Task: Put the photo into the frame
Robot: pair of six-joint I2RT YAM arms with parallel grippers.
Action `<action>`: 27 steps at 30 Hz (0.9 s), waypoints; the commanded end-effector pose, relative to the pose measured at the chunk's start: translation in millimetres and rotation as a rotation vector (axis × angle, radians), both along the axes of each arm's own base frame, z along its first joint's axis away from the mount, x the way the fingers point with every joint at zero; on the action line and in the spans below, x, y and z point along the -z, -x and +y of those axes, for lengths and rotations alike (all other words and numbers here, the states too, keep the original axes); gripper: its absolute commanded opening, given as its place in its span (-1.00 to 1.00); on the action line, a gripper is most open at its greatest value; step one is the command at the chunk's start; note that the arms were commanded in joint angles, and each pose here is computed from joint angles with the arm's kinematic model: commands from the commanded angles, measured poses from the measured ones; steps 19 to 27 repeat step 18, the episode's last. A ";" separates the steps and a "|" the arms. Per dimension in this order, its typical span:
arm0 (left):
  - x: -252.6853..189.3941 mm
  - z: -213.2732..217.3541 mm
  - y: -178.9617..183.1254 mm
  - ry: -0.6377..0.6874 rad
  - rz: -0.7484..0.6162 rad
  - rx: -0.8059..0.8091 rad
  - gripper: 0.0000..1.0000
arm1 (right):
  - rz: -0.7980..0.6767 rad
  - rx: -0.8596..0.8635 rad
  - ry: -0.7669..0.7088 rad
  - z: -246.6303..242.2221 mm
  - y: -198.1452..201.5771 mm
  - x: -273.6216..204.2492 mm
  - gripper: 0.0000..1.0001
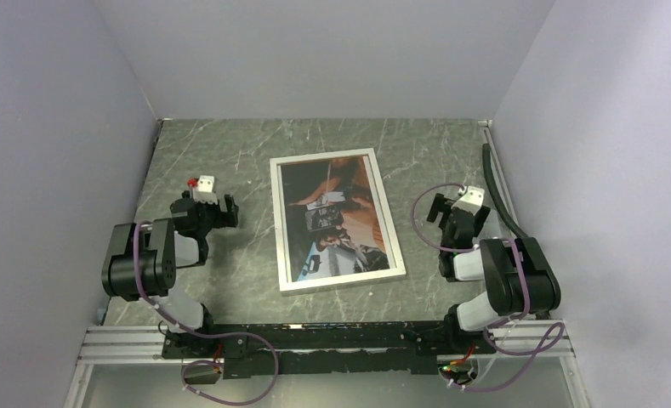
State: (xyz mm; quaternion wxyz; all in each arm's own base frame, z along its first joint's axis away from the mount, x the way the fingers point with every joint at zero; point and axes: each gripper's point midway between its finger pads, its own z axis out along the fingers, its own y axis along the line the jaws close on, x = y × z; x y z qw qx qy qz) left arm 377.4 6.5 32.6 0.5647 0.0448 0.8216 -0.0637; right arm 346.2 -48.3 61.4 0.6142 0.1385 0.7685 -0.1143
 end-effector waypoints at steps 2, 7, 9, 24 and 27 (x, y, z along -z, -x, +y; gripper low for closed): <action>-23.3 9.0 -19.8 -0.002 -0.074 -0.045 0.89 | -0.133 -0.044 0.009 4.2 -21.9 -38.2 1.00; -23.2 9.0 -19.4 -0.003 -0.068 -0.045 0.89 | -0.136 -0.045 0.015 3.7 -22.7 -38.4 1.00; -23.0 8.8 -20.2 -0.001 -0.080 -0.045 0.89 | -0.130 -0.045 0.011 4.1 -22.5 -37.3 1.00; -24.1 8.8 -20.4 0.000 -0.084 -0.045 0.89 | -0.117 -0.058 0.005 6.7 -25.2 -34.9 1.00; -24.1 8.8 -20.4 0.000 -0.084 -0.045 0.89 | -0.117 -0.058 0.005 6.7 -25.2 -34.9 1.00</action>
